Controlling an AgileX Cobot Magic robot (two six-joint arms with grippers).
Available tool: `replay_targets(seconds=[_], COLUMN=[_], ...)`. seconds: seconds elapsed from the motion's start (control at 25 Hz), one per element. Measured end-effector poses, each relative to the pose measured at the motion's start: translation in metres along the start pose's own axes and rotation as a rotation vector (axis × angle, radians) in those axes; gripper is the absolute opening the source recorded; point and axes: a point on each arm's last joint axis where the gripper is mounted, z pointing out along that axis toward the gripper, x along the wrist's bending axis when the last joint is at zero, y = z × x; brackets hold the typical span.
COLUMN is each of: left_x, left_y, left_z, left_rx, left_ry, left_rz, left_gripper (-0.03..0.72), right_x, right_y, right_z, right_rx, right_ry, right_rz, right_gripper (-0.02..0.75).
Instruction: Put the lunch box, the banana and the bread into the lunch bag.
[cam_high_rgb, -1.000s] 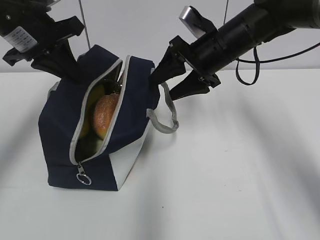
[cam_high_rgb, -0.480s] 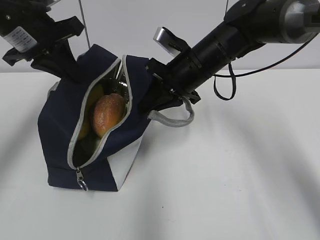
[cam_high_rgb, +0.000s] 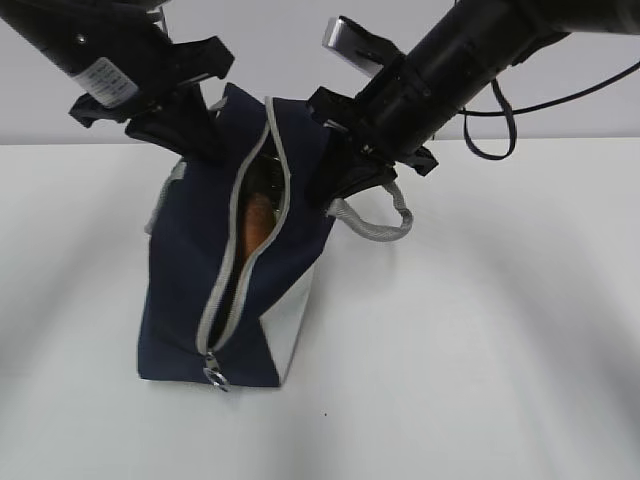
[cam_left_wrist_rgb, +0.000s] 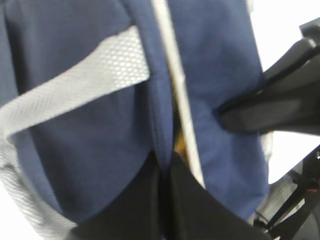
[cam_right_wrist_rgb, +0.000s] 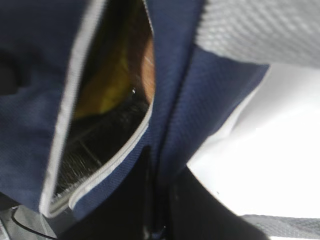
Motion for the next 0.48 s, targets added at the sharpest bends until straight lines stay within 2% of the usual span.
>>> replay_targets(seconds=[0.16,0.24,0.36,0.48], left_x=[-0.026,-0.035,-0.037,-0.032], left_y=[0.005,0.007,0.013,0.018], left_z=[0.01,0.016,0.029,0.046], left_rx=[-0.072,-0.107,-0.139,-0.143], left_ry=[-0.037,-0.047,-0.069,-0.088], left_rz=[0.046,0.063,0.04,-0.001], left_gripper=[-0.003,-0.003,-0.003,-0.003], right_x=[0.006,0.004,0.0,-0.002], right_y=[-0.004,-0.003,-0.001,-0.001], right_z=[-0.027,-0.042,-0.056,-0.06], right_rx=[-0.009,-0.024,-0.033,-0.03], right_ry=[-0.079,-0.148,-0.237,-0.286], right_rz=[-0.006,-0.007,-0.021,-0.037], right_gripper=[-0.006,-0.006,-0.007,-0.007])
